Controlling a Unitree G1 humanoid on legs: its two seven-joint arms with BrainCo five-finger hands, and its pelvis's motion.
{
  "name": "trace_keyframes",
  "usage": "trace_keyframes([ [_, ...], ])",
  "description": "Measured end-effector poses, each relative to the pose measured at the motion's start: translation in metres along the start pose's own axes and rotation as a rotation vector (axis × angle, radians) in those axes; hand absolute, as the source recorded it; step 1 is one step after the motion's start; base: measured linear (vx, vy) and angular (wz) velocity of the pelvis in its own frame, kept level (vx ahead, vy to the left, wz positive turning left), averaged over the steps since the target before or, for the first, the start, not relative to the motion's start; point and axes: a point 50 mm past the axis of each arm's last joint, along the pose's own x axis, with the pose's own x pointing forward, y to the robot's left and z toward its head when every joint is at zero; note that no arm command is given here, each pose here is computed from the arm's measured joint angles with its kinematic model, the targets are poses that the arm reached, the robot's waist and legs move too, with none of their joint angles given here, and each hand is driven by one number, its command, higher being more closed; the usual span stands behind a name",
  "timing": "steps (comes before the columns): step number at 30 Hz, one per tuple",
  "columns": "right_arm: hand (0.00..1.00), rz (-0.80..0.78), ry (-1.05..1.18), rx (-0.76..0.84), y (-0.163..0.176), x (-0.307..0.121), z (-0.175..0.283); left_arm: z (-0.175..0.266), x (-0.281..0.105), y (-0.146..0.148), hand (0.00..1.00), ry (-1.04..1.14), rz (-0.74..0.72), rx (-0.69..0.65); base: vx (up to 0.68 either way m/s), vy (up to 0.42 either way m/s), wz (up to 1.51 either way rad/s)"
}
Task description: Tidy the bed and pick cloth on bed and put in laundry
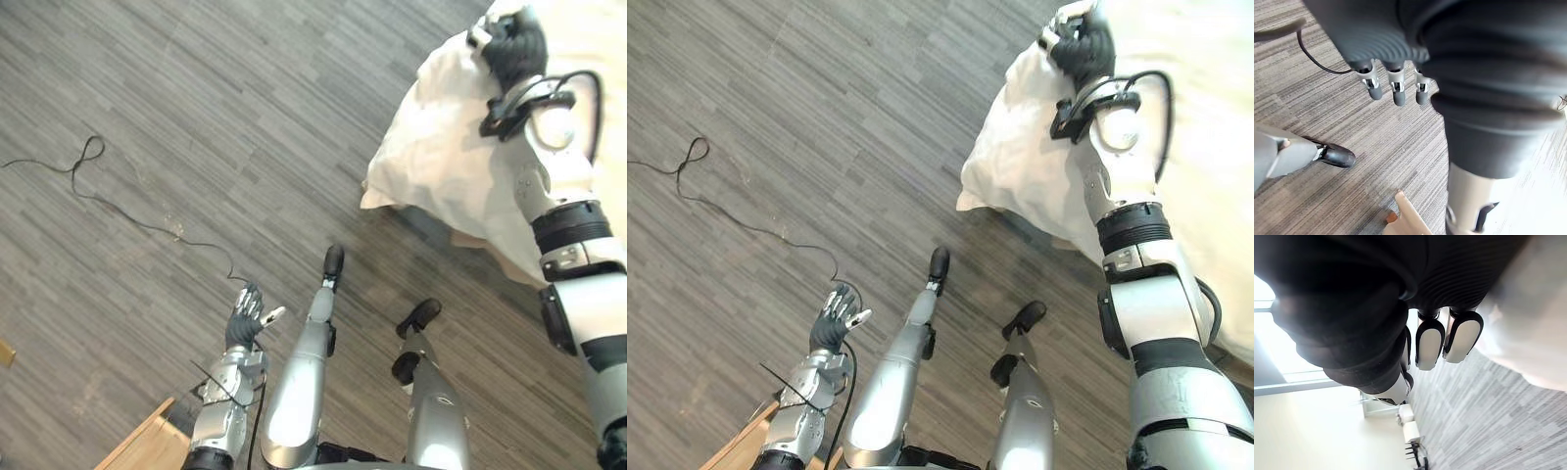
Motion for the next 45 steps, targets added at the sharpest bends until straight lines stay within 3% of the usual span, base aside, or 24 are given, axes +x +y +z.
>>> trace_keyframes([
  [3,1.0,-0.008,-0.022,0.062,0.008,0.001,-0.002,0.001,0.003,-0.007,0.0,-0.002,-0.027,-0.008,0.0,-0.006,-0.1],
  [7,1.0,0.063,0.031,0.071,0.047,-0.012,-0.032,-0.001,0.003,-0.006,0.0,0.005,-0.011,-0.017,0.02,-0.02,-0.24],
  [10,1.0,0.094,0.439,0.132,0.084,-0.094,-0.143,0.0,0.003,-0.004,0.0,-0.01,0.032,-0.062,0.06,-0.046,-0.16],
  [13,1.0,-0.009,1.007,0.154,0.08,-0.234,-0.235,-0.002,0.002,-0.005,0.0,-0.01,0.064,-0.091,0.06,-0.035,-0.1],
  [16,1.0,-0.131,1.179,0.196,0.069,-0.3,-0.251,-0.005,-0.002,0.007,0.0,0.004,0.11,-0.093,0.01,-0.044,-0.31],
  [19,1.0,-0.187,1.166,0.206,0.058,-0.317,-0.249,-0.006,-0.002,0.004,0.0,0.009,0.102,-0.079,-0.05,-0.048,-0.43],
  [24,1.0,-0.234,1.214,0.269,0.068,-0.35,-0.248,-0.027,-0.008,0.01,0.0,0.113,0.125,-0.056,-0.01,-0.064,-0.07],
  [25,0.0,-0.25,1.239,0.289,0.072,-0.363,-0.248,-0.034,-0.013,0.014,0.0,0.148,0.141,-0.052,0.05,-0.05,0.02],
  [31,0.0,-0.359,1.342,0.326,0.071,-0.412,-0.244,-0.068,-0.037,0.035,0.0,0.318,0.204,0.007,0.09,-0.025,-0.24],
  [35,0.0,-0.474,1.425,0.316,0.056,-0.45,-0.239,-0.097,-0.055,0.047,0.0,0.491,0.217,0.123,0.09,-0.013,-0.23],
  [39,0.0,-0.567,1.521,0.25,0.044,-0.487,-0.23,-0.115,-0.068,0.049,0.0,0.613,0.19,0.243,0.09,-0.008,-0.58],
  [45,0.0,-0.581,1.617,0.161,0.04,-0.513,-0.222,-0.127,-0.08,0.057,0.0,0.698,0.21,0.293,0.07,-0.021,-0.73],
])
